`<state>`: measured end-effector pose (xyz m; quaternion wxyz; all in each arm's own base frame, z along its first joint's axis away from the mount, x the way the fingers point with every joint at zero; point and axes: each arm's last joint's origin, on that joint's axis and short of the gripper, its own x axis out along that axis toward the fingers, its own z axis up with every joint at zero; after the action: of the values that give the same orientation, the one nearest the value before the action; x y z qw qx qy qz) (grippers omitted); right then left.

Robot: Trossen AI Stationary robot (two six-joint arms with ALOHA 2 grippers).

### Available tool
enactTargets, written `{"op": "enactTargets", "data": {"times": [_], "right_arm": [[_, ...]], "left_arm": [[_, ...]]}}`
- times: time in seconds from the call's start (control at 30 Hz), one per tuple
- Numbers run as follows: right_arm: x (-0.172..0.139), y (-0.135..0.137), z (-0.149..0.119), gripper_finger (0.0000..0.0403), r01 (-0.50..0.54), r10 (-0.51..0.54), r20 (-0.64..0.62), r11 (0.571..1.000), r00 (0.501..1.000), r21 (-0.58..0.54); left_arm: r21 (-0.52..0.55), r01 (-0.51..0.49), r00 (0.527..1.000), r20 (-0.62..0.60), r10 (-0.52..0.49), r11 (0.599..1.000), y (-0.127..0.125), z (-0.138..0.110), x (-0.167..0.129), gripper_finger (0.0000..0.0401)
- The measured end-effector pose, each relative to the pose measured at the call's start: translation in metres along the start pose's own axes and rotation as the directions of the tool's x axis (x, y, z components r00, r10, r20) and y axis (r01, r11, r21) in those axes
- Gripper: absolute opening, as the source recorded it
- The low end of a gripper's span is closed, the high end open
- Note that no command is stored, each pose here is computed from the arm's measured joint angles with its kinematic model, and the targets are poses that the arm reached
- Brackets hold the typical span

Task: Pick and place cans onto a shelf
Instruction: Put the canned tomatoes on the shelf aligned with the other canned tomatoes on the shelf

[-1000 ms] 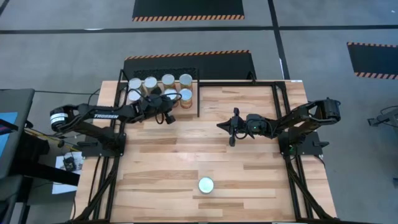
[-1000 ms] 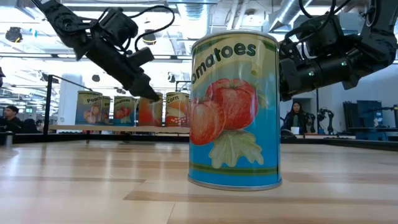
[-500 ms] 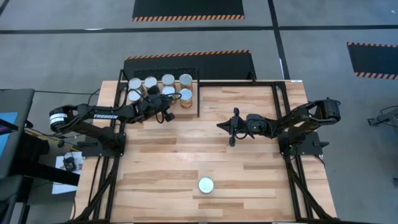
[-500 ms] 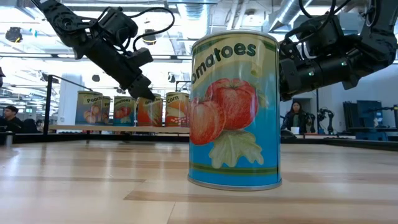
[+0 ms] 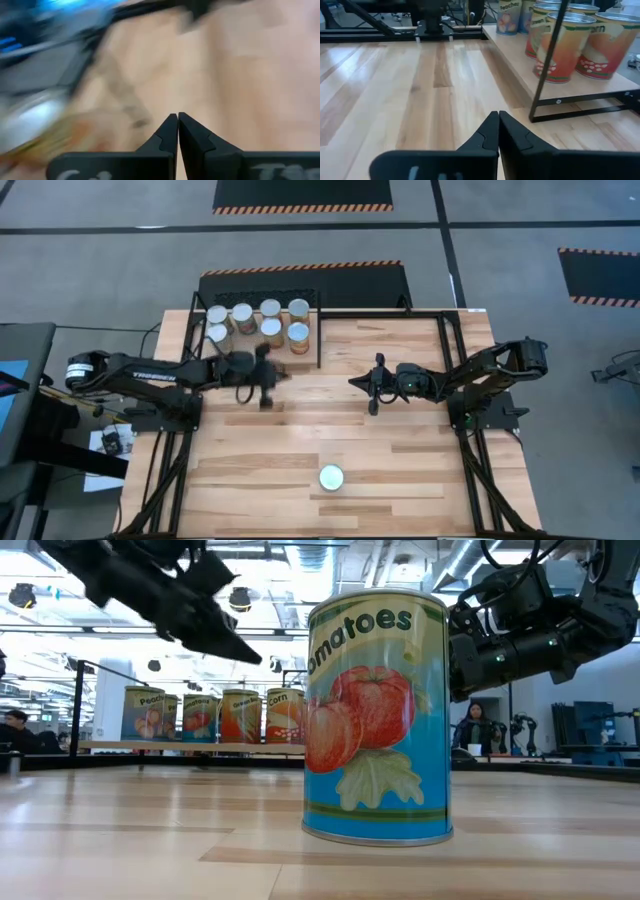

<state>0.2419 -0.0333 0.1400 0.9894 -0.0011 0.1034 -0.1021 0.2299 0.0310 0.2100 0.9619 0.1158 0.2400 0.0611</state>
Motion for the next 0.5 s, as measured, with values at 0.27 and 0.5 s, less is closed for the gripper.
{"op": "enactTargets", "data": {"times": [0.27,0.5], "right_arm": [[0.0,-0.007,0.002,0.0019,0.027,-0.027,0.018,1.0,0.999,0.007],[0.0,0.002,0.002,0.0021,-0.008,0.007,0.024,1.0,1.0,0.012]], "left_arm": [[0.106,0.164,0.986,0.017,-0.166,0.981,-0.078,0.025,-0.001,0.0004],[0.156,0.275,0.961,-0.023,-0.275,0.949,-0.118,0.048,0.011,0.0024]]}}
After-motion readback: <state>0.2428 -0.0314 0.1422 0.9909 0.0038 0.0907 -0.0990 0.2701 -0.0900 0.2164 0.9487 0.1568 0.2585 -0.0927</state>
